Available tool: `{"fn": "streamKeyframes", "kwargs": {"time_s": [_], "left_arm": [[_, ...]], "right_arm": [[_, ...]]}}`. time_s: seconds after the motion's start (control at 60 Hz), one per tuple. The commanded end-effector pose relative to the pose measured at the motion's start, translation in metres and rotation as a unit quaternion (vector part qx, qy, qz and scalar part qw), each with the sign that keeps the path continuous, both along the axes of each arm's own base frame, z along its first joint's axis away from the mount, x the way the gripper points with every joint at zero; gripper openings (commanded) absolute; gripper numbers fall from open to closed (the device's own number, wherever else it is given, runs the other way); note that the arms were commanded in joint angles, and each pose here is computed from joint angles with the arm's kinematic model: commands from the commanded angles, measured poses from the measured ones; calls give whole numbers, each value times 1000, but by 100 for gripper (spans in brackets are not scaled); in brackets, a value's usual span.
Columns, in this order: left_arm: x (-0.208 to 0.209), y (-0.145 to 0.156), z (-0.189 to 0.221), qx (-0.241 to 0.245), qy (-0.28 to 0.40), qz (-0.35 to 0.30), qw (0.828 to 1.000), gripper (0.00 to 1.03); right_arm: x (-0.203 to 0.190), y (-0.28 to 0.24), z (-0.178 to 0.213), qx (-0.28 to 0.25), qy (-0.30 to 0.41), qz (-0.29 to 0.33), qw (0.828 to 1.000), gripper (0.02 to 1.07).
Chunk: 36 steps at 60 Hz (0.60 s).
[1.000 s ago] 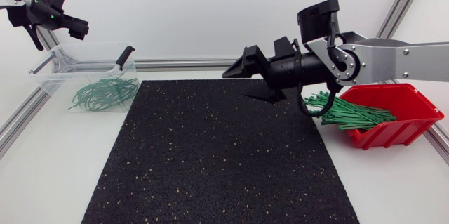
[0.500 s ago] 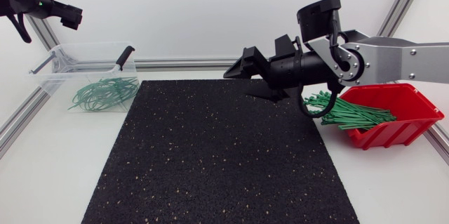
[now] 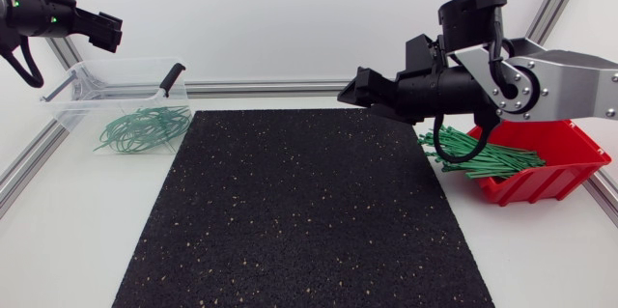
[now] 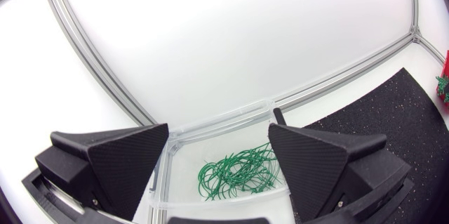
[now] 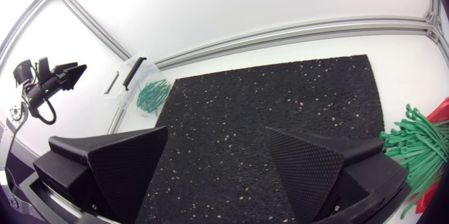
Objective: Take a green cable tie from the red box, thread the tail through the head to close it, then place it in the transparent bin on the left.
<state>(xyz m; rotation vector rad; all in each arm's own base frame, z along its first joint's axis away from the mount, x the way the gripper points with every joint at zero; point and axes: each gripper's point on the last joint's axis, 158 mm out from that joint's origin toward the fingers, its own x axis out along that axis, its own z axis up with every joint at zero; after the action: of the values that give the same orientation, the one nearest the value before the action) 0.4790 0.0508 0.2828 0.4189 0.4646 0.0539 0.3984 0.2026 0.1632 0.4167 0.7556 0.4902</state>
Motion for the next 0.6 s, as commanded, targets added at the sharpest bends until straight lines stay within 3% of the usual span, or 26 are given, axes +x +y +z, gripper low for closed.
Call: {"fn": "streamKeyframes", "kwargs": {"time_s": [0.0, 0.383, 0.583], "left_arm": [[-12, -10, -6, -5, -1, -6, 1000, 99], [-57, -29, -12, -45, -41, -12, 998, 99], [-83, -40, -20, -50, -50, -24, 997, 99]], "right_arm": [[-3, -20, -13, -37, -6, -5, 999, 103], [-22, -84, -2, -178, -94, -50, 978, 103], [-36, -116, 1, -217, -116, -79, 966, 103]]}}
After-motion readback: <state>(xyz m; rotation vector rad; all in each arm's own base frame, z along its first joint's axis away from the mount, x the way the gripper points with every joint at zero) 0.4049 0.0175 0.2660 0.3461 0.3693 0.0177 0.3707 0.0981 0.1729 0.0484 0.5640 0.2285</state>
